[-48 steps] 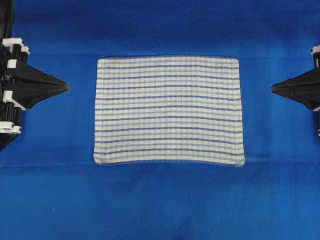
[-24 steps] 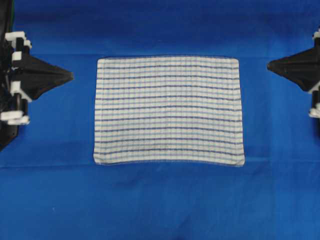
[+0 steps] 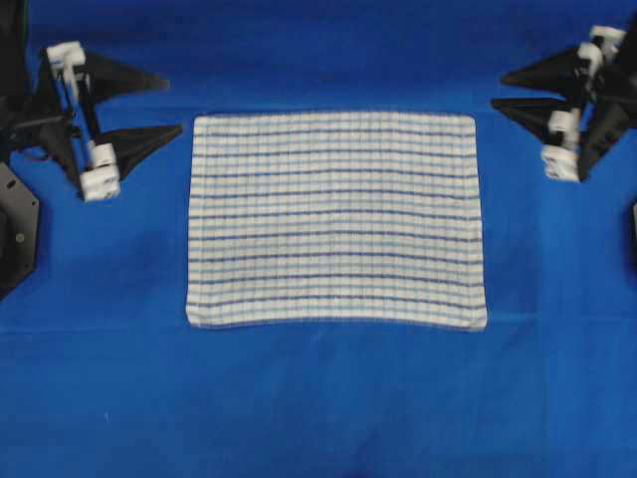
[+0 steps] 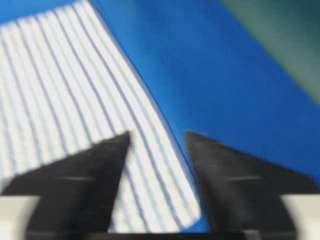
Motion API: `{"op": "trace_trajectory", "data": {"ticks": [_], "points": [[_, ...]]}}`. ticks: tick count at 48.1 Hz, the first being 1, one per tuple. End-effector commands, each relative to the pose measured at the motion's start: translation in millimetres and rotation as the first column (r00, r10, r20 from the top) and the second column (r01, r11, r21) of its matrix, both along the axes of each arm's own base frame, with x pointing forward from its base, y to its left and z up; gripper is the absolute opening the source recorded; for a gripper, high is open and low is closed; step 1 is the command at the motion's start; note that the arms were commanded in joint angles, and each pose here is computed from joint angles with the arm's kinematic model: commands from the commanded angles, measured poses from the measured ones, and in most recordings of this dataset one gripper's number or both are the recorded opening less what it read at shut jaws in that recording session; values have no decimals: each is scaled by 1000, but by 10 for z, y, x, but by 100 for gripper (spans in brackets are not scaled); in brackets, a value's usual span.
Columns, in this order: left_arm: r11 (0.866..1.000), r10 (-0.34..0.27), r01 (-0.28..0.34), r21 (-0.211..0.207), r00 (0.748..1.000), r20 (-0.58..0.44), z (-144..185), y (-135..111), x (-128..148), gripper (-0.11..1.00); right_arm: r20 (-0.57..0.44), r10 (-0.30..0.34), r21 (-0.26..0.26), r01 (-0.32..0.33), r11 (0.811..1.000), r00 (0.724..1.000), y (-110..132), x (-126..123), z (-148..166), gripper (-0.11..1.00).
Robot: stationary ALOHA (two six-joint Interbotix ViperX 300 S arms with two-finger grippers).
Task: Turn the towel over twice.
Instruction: 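Grasp the towel's far left and right corners with both grippers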
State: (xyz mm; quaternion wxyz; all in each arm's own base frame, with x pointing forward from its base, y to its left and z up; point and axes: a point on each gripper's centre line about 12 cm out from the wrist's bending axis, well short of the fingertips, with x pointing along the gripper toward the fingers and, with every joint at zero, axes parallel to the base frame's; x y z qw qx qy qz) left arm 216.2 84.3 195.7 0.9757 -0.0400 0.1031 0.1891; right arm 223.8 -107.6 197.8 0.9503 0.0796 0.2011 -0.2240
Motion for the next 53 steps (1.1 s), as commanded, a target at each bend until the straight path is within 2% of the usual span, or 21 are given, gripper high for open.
{"op": "trace_trajectory", "data": {"ticks": [1,4,11,20,40,48,50,53], "points": [[999,36,-36,-8,999,-25,-124,106,42,87,-39,-34,11,35,999,999,-148,77,-83,67],[998,56,-57,-16,997,-50,-236,173,72,92,-94,-51,31,54,998,994,-233,109,-245,66],[995,90,-95,-39,989,-115,-519,311,153,90,-177,-58,62,70,996,983,-348,198,-529,62],[991,97,-115,-74,973,-211,-876,411,268,89,-263,-45,103,75,992,964,-404,286,-845,62],[979,120,-167,-118,937,-328,-1281,529,247,85,-308,-42,130,86,988,950,-421,298,-1079,61],[977,115,-169,-126,928,-354,-1351,525,239,66,-318,-42,135,89,987,947,-422,291,-1115,55],[977,113,-168,-128,926,-359,-1360,519,237,58,-320,-42,136,89,987,947,-421,290,-1116,48],[976,110,-170,-133,923,-370,-1370,517,234,46,-321,-41,137,89,987,946,-419,286,-1120,31]]}}
